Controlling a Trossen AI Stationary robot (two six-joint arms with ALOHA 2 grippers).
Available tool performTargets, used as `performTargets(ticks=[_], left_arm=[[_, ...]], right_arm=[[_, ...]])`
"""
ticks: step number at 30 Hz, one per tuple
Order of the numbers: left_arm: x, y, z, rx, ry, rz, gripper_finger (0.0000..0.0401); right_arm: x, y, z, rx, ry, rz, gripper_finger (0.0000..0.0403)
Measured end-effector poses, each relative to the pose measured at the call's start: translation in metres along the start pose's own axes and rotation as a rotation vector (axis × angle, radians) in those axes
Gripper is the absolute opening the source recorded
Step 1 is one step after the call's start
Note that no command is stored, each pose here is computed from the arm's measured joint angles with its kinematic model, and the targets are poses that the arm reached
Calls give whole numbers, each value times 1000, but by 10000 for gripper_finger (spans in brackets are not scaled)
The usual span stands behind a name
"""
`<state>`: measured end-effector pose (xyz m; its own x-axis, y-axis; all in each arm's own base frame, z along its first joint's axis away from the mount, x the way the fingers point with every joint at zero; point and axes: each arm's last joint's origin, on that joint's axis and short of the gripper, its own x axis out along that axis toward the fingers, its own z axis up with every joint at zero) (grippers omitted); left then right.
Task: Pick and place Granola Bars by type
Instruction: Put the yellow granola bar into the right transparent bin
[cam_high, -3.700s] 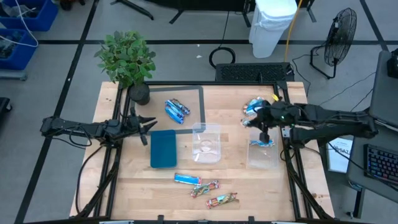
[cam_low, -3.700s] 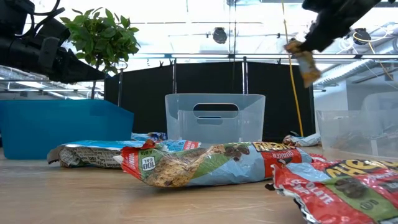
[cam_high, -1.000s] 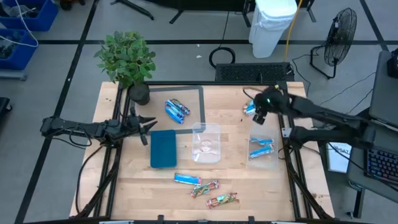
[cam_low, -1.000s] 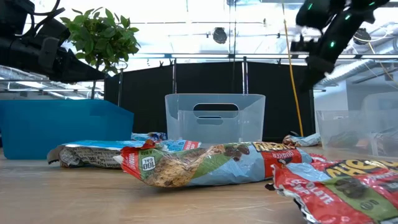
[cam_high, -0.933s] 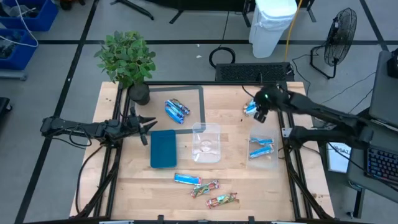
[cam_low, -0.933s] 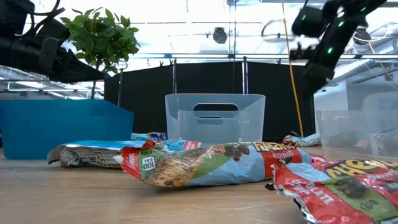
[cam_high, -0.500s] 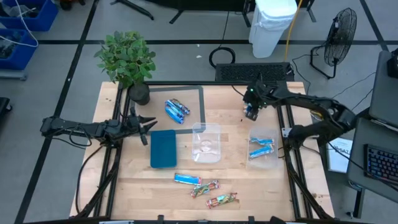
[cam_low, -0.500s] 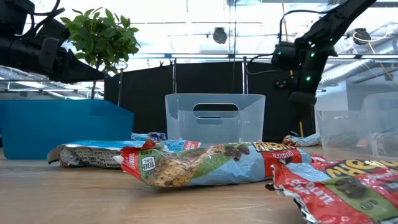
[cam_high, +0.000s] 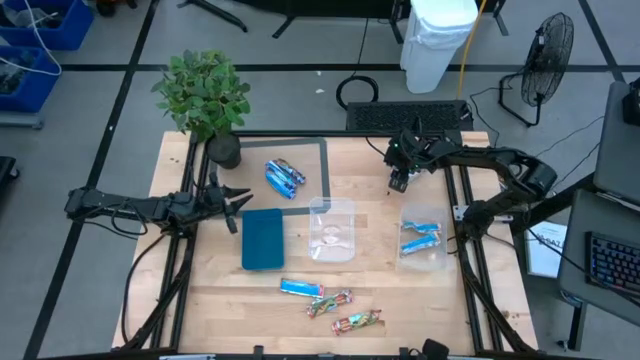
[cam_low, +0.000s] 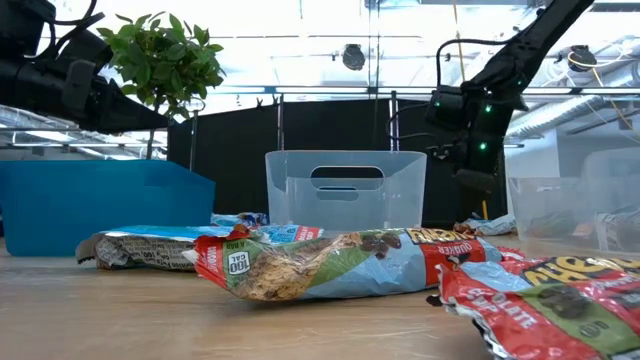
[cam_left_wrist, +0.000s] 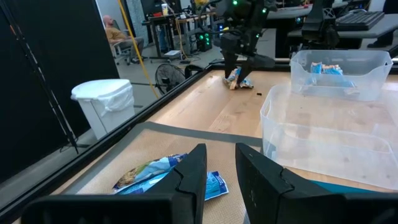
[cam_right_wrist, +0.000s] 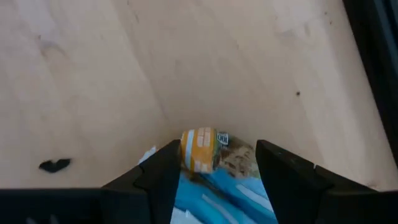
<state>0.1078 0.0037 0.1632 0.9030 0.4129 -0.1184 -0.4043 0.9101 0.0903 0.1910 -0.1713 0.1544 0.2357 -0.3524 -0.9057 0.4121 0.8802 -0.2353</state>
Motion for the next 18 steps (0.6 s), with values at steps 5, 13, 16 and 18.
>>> performTargets(ticks=[5,13,16,18], left_arm=[[0,0,0,0,1,0,93],[0,0,0,0,1,0,93],[0,0,0,1,2,0,93],[0,0,0,1,2,0,93]], right_arm=[[5,-1,0,-12,19,-34,192],[5,-1,-2,-7,37,-38,170],[5,-1,-2,-8,40,-38,153],[5,-1,-2,-10,40,-38,134]])
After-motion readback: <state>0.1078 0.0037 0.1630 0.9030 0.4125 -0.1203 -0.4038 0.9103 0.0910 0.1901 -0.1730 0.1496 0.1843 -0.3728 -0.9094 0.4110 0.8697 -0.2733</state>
